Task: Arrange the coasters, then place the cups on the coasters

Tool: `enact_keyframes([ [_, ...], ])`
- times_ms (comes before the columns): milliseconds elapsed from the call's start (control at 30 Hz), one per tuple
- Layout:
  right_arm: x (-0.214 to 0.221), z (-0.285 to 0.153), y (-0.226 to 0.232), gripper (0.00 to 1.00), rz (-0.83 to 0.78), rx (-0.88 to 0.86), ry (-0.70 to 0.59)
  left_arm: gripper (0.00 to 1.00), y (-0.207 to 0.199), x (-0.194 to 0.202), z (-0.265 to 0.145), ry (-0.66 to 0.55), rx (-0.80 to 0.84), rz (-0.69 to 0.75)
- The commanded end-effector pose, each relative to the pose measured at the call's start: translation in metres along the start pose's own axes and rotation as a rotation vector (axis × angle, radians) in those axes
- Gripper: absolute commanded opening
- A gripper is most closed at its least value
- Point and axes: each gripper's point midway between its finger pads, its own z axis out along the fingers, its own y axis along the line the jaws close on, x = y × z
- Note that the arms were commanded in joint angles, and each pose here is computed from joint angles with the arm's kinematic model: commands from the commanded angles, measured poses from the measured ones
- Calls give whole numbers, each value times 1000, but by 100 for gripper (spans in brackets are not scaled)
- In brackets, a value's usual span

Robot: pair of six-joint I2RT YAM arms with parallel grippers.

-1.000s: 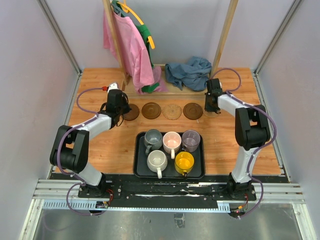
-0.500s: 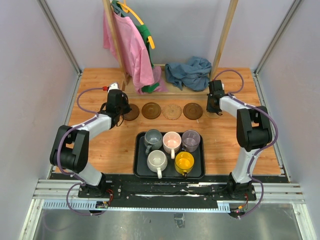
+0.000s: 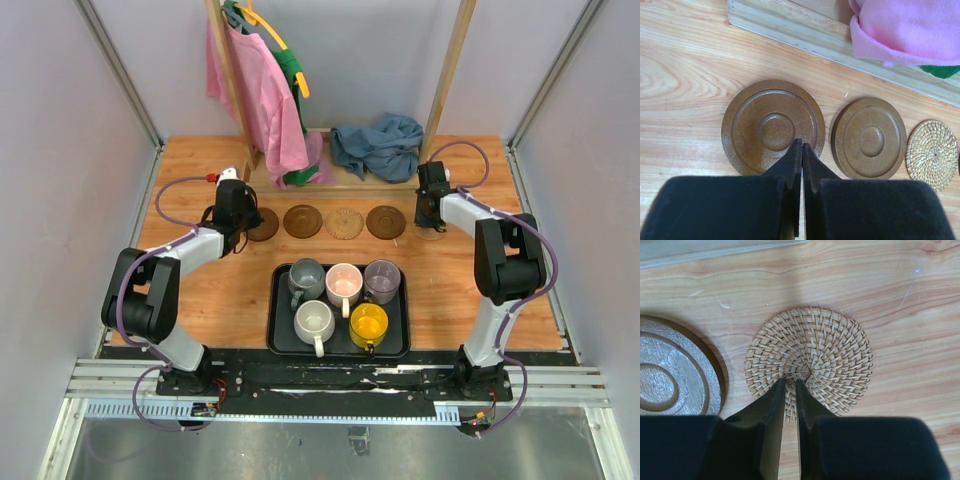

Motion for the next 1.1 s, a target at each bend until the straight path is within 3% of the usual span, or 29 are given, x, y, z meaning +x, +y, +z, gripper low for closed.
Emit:
enact_keyframes([
  [0, 2, -9, -23, 16, 17, 63, 9, 1, -3, -6, 3, -15, 9, 10],
  [600, -49, -44, -13, 17, 26, -2, -106, 1, -3, -5, 4, -15, 15, 10],
  [1067, -39, -41, 54, 16, -97, -187, -82, 1, 4, 11, 9, 16, 1, 1],
])
